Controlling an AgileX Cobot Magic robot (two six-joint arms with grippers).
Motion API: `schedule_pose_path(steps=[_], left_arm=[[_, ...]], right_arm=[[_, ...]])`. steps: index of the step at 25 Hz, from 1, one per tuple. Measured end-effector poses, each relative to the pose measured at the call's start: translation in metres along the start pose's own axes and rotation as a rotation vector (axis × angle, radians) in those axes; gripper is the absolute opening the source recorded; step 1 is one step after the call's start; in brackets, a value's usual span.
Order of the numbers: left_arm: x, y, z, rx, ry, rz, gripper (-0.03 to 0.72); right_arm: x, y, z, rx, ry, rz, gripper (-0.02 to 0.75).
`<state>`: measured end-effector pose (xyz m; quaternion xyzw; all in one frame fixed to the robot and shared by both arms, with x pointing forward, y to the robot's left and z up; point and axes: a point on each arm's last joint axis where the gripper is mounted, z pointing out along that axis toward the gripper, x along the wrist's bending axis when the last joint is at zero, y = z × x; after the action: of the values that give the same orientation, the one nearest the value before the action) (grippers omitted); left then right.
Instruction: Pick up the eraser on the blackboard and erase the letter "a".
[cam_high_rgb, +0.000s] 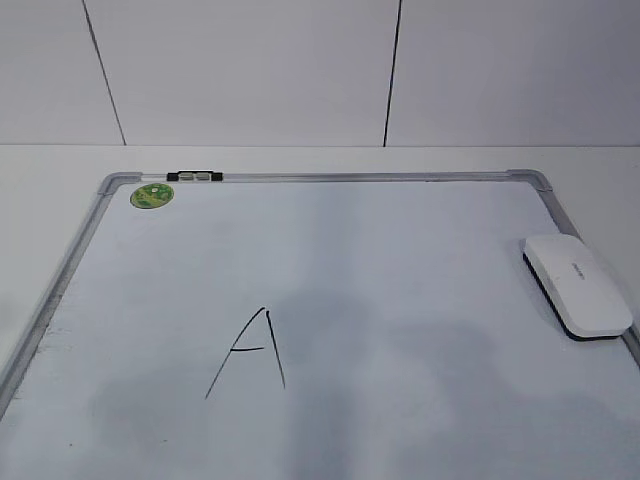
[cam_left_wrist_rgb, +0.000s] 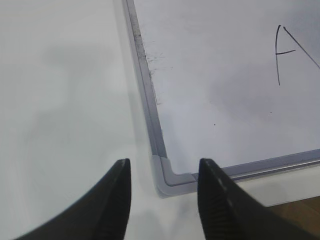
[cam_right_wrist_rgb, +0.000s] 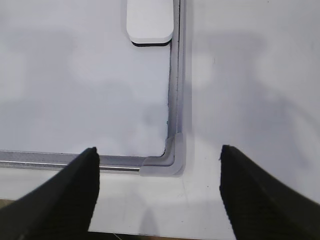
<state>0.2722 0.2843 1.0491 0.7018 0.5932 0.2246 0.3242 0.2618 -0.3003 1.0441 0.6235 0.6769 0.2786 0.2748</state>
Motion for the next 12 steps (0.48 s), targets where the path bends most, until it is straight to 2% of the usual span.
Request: schedule_pose_path(steps=[8, 12], left_arm=[[-0.0001, -0.0003, -0.0005, -0.004, 0.000, 0.001, 0.298], [-0.0014, -0.0042, -0.0065, -0.051, 0.010, 0.004, 0.297]], right_arm=[[-0.0002, 0.0002, 0.0000, -0.002, -0.006, 0.004, 0.593], [-0.0014, -0.0005, -0.0008, -0.006, -0.044, 0.040, 0.593]])
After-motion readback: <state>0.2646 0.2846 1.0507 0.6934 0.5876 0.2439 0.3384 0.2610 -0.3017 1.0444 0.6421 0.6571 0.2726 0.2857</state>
